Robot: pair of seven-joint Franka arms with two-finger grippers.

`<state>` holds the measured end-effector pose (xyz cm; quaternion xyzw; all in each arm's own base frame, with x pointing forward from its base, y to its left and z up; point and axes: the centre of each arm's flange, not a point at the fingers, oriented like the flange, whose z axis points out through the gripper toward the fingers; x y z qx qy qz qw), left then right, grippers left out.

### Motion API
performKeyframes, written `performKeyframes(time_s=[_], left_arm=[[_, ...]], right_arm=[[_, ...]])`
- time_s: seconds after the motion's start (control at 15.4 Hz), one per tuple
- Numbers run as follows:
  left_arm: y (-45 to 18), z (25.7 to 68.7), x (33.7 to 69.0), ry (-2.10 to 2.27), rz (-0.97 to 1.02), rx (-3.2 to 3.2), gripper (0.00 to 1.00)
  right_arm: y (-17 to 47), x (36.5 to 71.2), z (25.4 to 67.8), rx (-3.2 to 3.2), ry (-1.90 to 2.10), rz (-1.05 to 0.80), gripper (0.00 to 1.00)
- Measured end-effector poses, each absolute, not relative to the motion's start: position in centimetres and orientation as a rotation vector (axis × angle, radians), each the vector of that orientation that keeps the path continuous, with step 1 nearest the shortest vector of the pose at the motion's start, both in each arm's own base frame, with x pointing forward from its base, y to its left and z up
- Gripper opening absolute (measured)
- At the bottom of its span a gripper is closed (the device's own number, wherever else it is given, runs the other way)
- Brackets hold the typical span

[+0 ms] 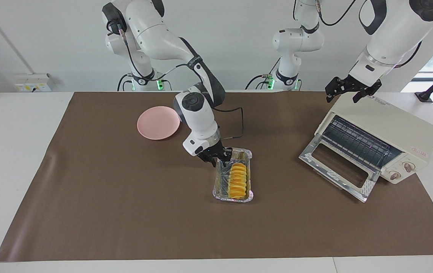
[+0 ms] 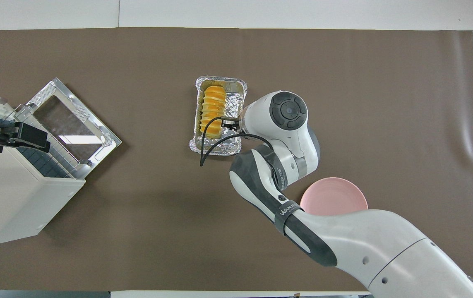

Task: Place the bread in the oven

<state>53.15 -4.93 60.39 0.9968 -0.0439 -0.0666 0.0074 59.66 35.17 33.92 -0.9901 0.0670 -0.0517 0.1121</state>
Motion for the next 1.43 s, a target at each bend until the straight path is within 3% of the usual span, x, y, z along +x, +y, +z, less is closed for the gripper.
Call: performKeyframes(time_s=[0.26,0.52,0.71,1.43], left_arm=[[-4.9,60.4,53.2,-0.137,-0.208,3.117,1.00],[-4.9,60.4,53.2,-0.137,-0.208,3.117,1.00],[-4.9,60.4,53.2,-0.137,-0.208,3.117,1.00],[-4.9,60.4,53.2,-0.137,-0.208,3.117,1.00]], right_arm=[[28.8,61.3,42.2,-2.970,0.214,-0.179,0.99],[17.2,61.3,49.4,-3.052,0.104,-0.103,1.00],[10.3,60.3,52.3,-3.083,0.069,-0.032,1.00],[2.7,54.1,58.5,-3.135,0.186,0.085,1.00]])
